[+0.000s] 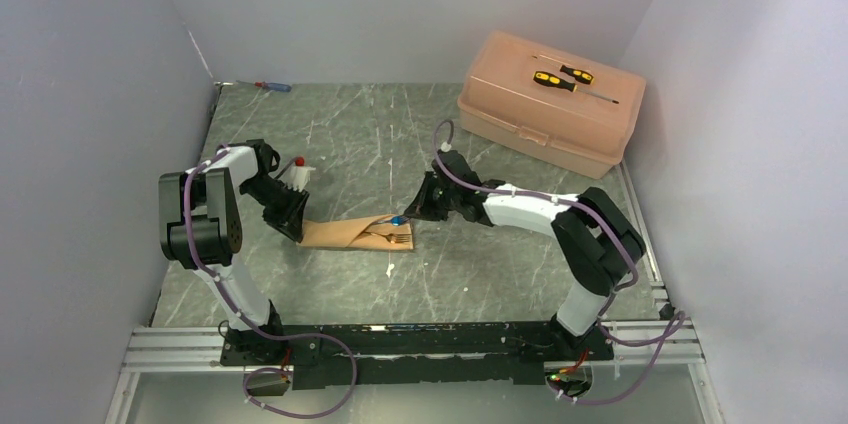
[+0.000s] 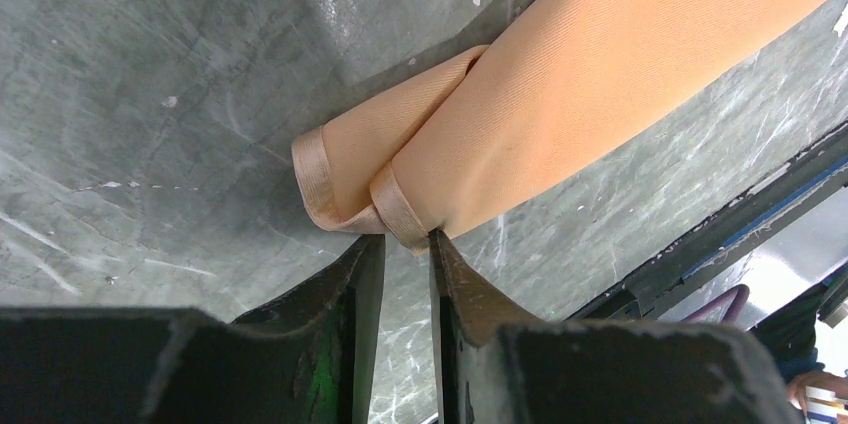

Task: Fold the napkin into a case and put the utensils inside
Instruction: Insert the fork into the folded napkin.

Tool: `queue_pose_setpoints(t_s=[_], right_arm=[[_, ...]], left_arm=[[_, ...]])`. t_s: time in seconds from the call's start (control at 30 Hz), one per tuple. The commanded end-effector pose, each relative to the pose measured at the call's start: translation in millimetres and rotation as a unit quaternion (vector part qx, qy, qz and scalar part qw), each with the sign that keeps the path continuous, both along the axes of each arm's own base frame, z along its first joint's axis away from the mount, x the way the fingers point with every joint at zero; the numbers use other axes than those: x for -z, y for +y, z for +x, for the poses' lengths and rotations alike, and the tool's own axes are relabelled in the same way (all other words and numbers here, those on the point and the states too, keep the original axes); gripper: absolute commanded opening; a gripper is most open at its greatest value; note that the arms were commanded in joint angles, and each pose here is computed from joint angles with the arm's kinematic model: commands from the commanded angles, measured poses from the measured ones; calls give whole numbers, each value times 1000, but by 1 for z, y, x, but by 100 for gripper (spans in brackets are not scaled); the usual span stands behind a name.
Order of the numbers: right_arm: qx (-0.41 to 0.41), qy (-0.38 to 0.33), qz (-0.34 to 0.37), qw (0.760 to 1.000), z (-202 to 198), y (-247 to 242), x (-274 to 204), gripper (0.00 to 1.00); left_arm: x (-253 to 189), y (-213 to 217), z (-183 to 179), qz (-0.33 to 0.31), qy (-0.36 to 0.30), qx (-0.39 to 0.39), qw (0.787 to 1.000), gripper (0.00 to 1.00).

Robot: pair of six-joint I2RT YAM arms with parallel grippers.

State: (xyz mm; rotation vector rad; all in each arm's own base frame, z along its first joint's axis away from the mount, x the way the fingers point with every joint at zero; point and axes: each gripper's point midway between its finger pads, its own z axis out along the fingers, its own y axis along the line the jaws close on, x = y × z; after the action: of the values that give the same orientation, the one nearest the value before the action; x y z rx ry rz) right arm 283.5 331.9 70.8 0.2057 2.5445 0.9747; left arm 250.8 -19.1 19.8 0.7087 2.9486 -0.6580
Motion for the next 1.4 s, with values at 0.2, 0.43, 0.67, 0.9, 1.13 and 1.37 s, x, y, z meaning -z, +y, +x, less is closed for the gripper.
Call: queue_pose_setpoints(t_s=[0.2,0.43,0.67,0.9,1.13,1.37], right_arm=[[-20,-19,17,999,3,23,-6,0],[-37,-18,21,999,2,32,1,0],[-50,-10,6,999,-2,36,15,0],[-52,-14,-41,998,-4,20,38,0],[-57,-21,-76,995,-7,10,54,0],[-60,-35,-94,993,-10,4,56,11]], left_arm=[[-5,1,3,2,-8,7,1000,29],[-5,2,3,2,-6,9,1000,29],[-6,2,2,1,-6,12,1000,29],[-7,4,1,6,-9,19,1000,29],[-10,3,4,4,-12,17,1000,29],[-24,0,8,-7,-16,15,1000,32]])
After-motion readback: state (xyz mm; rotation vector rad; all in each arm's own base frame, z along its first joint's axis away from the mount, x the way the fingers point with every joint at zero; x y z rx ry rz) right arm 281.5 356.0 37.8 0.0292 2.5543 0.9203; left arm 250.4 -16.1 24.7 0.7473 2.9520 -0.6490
